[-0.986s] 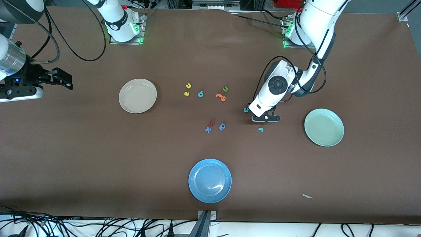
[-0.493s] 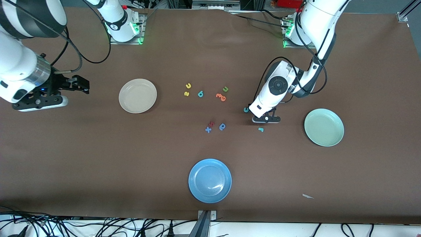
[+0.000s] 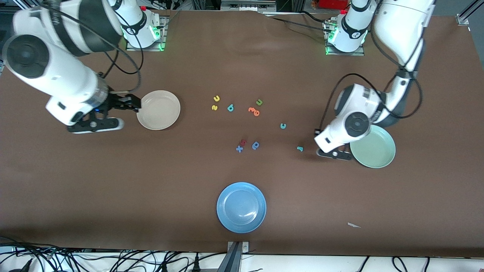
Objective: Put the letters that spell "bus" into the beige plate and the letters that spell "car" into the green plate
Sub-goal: 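Carry the yellow a onto the green plate while the right gripper reaches out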
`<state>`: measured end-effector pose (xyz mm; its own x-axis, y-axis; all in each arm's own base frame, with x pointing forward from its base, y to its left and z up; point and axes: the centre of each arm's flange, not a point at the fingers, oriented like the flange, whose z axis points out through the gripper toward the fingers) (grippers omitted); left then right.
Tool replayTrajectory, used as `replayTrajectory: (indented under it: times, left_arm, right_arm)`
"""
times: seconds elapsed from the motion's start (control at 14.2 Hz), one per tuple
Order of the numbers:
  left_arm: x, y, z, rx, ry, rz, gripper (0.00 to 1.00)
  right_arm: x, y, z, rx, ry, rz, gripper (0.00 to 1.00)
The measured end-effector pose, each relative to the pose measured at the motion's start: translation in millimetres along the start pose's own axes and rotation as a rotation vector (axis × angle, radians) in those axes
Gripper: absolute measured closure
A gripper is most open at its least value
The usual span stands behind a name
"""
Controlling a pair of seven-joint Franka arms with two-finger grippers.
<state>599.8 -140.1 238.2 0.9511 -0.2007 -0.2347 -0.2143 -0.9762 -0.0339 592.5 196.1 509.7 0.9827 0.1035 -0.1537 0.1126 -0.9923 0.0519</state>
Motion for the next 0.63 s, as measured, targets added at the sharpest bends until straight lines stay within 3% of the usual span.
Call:
replayTrajectory:
  times: [0.14,0.28,0.63]
  left_arm:
    - [-2,-66,-2,-0.013,0.003,0.061,0.69]
    - [-9,-125,-2,-0.033,0.009,0.046,0.69]
    - [-23,-197,-4,-0.054,0.047,-0.169,0.68]
  right_arm:
    - [2,-35,14,0.010,0.003,0.041,0.00]
    - [1,-71,36,0.034,0.009,0.072,0.00]
    - [-29,-136,119,0.088,0.018,0.104,0.00]
